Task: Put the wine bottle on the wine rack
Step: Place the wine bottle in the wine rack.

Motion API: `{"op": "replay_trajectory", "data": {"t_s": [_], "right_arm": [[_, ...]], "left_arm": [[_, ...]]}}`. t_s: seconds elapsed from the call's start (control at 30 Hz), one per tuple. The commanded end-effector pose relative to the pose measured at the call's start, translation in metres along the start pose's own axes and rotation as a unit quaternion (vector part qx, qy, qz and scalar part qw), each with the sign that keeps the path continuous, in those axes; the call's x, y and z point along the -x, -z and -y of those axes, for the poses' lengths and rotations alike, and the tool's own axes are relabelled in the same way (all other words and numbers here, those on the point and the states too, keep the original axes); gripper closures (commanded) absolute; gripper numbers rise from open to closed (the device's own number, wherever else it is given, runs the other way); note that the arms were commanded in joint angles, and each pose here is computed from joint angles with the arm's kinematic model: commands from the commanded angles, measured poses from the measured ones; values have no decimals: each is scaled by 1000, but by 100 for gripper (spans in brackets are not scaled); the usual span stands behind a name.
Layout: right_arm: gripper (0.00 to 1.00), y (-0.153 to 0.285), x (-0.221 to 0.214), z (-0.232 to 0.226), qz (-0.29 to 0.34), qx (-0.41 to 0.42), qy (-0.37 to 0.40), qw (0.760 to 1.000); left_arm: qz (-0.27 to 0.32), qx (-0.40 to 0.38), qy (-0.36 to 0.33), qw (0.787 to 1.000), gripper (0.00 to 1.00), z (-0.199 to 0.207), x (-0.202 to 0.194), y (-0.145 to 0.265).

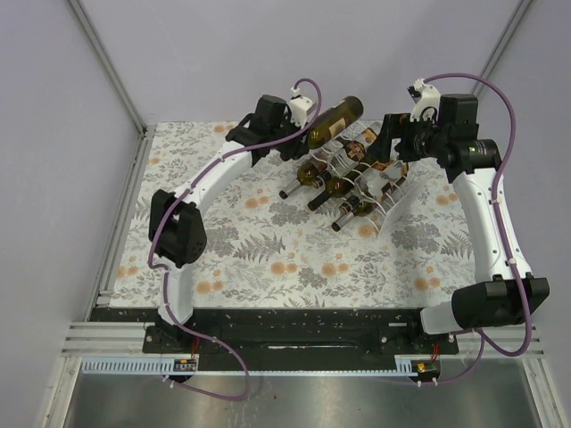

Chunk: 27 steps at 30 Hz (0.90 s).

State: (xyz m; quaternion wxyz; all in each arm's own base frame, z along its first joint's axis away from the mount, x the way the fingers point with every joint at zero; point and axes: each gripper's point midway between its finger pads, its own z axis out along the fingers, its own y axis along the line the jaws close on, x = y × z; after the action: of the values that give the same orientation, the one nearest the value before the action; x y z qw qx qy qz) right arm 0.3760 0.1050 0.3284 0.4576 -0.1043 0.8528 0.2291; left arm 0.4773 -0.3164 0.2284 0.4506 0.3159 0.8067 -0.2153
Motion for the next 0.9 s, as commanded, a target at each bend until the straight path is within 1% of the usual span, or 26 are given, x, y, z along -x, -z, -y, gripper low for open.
{"op": "replay_trajectory", "data": {"t_s": [0.0, 0.37, 0.6, 0.67, 0.8, 0.87], "right_arm": [[3, 5, 11, -5, 24, 15, 4, 1000], [3, 10, 8, -7, 27, 22, 4, 999], [3, 11, 8, -10, 28, 25, 4, 999], [3, 12, 7, -9, 28, 25, 3, 999], [3, 12, 7, -10, 27, 25, 3, 999], [3, 12, 6, -10, 26, 27, 3, 999]], "left_arm": [[122, -11, -24, 992, 100, 11, 72, 14], [95, -18, -18, 995, 100, 20, 41, -2], [85, -21, -14, 996, 100, 25, 29, -8], [81, -23, -14, 996, 95, 25, 26, -11], [77, -27, -17, 997, 78, 27, 23, -13], [74, -26, -18, 997, 72, 27, 21, -14]]}}
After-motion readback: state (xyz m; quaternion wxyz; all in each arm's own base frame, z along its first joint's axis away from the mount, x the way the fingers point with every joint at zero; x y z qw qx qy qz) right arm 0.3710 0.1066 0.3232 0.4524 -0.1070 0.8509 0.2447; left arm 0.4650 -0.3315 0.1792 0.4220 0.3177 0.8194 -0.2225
